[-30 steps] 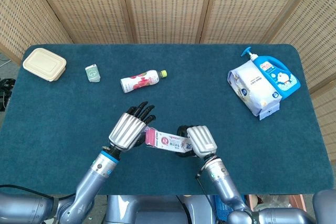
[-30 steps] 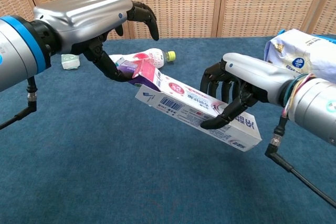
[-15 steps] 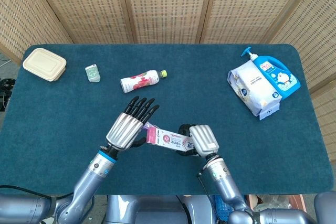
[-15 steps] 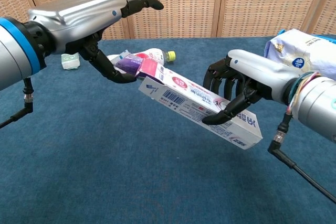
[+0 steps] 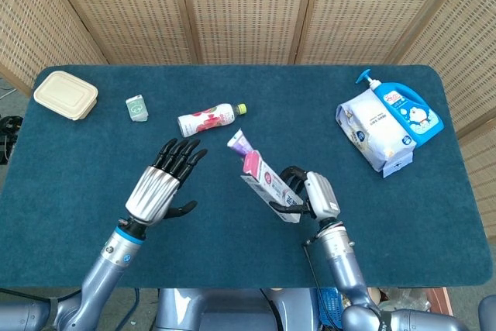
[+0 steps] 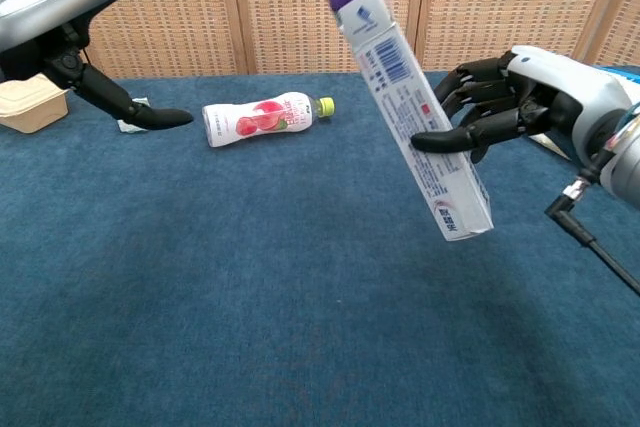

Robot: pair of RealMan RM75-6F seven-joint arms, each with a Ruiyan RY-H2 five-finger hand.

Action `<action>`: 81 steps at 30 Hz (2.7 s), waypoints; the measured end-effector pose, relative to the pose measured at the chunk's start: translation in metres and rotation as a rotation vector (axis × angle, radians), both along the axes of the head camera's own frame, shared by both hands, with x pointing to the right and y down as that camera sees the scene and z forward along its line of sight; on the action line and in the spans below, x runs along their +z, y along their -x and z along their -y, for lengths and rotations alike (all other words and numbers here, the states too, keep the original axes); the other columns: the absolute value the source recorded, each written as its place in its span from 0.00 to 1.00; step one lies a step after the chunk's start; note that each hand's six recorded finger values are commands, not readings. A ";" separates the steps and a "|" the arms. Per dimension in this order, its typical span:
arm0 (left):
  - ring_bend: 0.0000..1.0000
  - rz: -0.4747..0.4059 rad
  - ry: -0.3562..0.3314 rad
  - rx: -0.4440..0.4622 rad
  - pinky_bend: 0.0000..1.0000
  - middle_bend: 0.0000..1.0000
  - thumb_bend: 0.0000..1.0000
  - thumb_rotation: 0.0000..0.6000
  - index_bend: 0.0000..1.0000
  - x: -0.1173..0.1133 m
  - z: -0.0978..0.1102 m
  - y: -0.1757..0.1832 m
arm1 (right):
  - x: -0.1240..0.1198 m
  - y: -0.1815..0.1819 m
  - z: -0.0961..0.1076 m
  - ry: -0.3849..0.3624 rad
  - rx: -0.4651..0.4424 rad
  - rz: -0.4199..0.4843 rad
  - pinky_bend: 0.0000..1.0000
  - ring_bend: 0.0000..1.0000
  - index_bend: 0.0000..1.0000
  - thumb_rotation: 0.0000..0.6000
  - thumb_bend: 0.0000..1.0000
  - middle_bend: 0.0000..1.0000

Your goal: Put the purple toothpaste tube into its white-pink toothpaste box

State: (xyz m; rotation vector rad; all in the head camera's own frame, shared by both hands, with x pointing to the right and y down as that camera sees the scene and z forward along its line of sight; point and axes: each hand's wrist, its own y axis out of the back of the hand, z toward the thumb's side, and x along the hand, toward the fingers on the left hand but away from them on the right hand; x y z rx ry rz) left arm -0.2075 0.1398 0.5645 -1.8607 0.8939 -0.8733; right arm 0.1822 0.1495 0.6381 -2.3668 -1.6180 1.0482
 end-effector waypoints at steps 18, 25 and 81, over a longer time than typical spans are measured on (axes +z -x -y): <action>0.00 -0.015 -0.026 -0.017 0.00 0.00 0.21 1.00 0.00 0.004 -0.001 0.015 | -0.005 -0.029 0.012 -0.035 0.186 0.265 0.54 0.55 0.63 1.00 0.26 0.62; 0.00 0.007 -0.021 -0.017 0.00 0.00 0.21 1.00 0.00 0.008 -0.002 0.019 | -0.003 -0.046 0.017 -0.155 0.069 0.010 0.54 0.55 0.63 1.00 0.26 0.62; 0.00 -0.020 0.017 -0.094 0.00 0.00 0.21 1.00 0.00 0.024 -0.033 0.083 | 0.022 -0.121 -0.050 -0.262 -0.374 -0.620 0.33 0.00 0.02 1.00 0.02 0.00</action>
